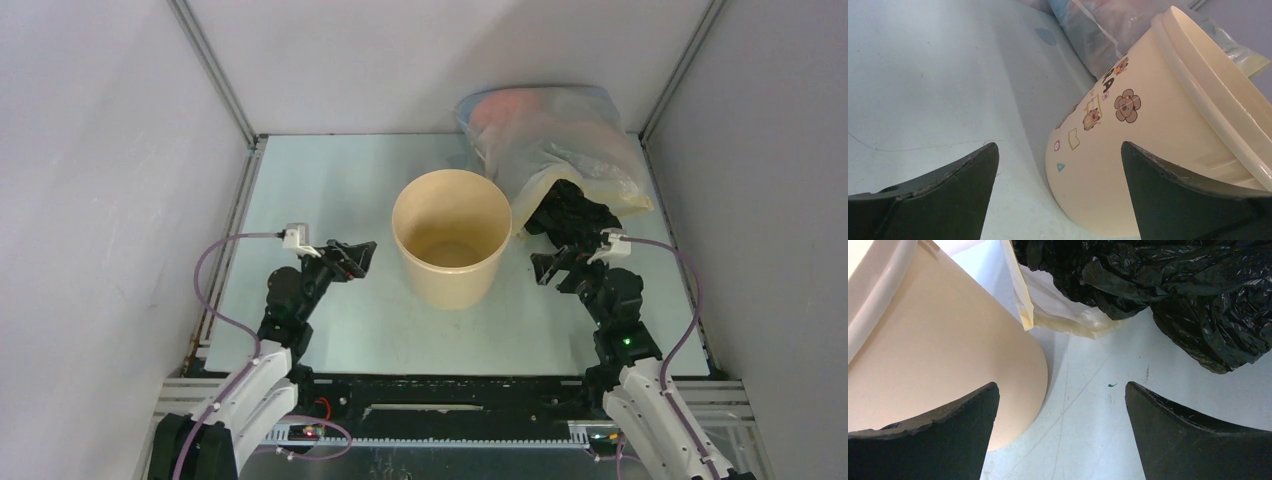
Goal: Put the trash bags into the trash bin
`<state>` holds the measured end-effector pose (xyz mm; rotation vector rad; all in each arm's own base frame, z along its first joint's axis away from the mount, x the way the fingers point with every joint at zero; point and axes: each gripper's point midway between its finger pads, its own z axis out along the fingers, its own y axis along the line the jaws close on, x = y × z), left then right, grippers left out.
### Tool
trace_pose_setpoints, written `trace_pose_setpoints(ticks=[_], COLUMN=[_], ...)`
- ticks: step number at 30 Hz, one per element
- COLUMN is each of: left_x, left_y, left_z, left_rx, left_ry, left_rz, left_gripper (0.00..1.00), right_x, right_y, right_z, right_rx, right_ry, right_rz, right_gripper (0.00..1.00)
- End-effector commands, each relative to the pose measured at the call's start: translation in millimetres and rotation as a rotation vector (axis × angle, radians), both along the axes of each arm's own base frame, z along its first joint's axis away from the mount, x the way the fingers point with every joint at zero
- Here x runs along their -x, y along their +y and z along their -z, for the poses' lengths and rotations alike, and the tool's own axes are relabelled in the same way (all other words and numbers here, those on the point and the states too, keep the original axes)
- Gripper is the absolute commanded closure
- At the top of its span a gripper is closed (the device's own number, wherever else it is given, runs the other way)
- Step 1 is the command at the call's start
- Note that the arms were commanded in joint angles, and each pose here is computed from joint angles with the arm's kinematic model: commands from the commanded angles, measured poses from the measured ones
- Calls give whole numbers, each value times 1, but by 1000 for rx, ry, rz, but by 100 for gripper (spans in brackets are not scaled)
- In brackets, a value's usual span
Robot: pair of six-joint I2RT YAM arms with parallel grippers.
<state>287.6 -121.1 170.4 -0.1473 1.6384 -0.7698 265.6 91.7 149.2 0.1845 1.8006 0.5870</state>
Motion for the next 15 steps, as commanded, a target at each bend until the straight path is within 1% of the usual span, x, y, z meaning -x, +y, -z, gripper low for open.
trace_pose_setpoints(ticks=[1, 6, 10, 13, 15], left_x=[-6, -6, -2, -2, -1], left_y=[-3, -9, -23, -26, -28], left_z=[-26, -25, -29, -28, -27], left_rx=[5, 6, 16, 14, 11], left_ry=[-64, -52, -66, -63, -61], left_rz=[4, 41, 117, 133, 147], left_gripper=[0, 0, 0, 0, 0], right_x=[-4, -6, -8, -10, -12], right_y=[0, -3, -10, -13, -20], right_z=[-10, -9, -5, -2, 1], right_rx=[5, 4, -10, -14, -11], right_ry=[-38, -27, -8, 6, 23], right_rz=[2, 24, 74, 95, 142], right_gripper=[0, 0, 0, 1, 0])
